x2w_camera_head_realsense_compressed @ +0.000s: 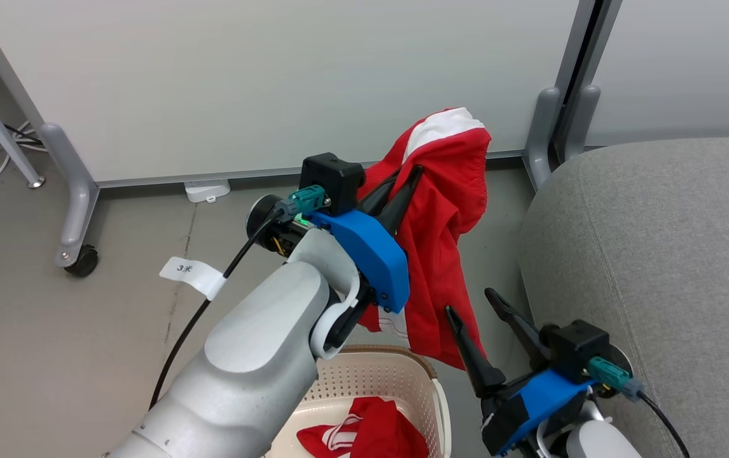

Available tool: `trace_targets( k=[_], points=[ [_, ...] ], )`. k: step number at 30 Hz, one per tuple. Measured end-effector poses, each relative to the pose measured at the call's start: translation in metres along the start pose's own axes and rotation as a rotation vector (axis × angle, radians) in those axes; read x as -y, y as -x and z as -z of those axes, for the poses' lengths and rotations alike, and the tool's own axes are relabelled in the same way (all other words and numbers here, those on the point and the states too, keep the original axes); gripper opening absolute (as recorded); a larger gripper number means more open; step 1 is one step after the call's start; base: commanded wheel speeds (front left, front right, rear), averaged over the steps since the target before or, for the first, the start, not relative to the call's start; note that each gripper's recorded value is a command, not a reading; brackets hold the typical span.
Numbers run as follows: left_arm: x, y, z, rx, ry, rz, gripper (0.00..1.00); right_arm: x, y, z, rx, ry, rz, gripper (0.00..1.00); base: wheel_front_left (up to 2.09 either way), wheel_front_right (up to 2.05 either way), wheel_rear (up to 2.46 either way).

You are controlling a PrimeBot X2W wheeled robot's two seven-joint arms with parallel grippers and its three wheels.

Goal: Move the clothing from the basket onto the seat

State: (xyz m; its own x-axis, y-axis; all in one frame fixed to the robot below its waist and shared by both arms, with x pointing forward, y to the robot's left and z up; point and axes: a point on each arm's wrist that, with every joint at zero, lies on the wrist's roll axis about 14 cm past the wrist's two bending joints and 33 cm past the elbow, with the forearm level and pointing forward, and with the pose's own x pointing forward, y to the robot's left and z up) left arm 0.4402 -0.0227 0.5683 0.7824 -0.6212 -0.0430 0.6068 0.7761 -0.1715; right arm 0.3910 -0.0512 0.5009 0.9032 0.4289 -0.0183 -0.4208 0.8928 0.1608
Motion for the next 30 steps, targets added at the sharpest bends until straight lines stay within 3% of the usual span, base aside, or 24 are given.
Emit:
trace_targets(
  k=[11,25,26,27,28,30],
  points=[
    [0.021,-0.001,-0.004,0.003,-0.005,0.059,0.0,-0.002,-0.03,0.005,-0.082,0.107,-0.045,1.0,0.0,0.0,0.0],
    [0.037,0.004,-0.009,0.015,-0.01,0.095,0.0,-0.016,-0.054,0.007,-0.107,0.118,-0.11,1.0,0.0,0.0,0.0],
    [0.038,0.004,-0.009,0.015,-0.009,0.098,0.0,-0.016,-0.054,0.007,-0.107,0.115,-0.111,0.47,0.0,0.0,0.0],
    [0.038,0.004,-0.009,0.016,-0.009,0.1,0.0,-0.017,-0.055,0.008,-0.109,0.11,-0.113,0.07,0.0,0.0,0.0],
    [0.038,0.003,-0.01,0.016,-0.011,0.101,0.0,-0.017,-0.055,0.009,-0.106,0.106,-0.115,0.0,0.0,0.0,0.0],
    [0.039,0.002,-0.011,0.019,-0.011,0.101,0.0,-0.018,-0.055,0.011,-0.113,0.097,-0.119,0.0,0.0,0.0,0.0]
  ],
)
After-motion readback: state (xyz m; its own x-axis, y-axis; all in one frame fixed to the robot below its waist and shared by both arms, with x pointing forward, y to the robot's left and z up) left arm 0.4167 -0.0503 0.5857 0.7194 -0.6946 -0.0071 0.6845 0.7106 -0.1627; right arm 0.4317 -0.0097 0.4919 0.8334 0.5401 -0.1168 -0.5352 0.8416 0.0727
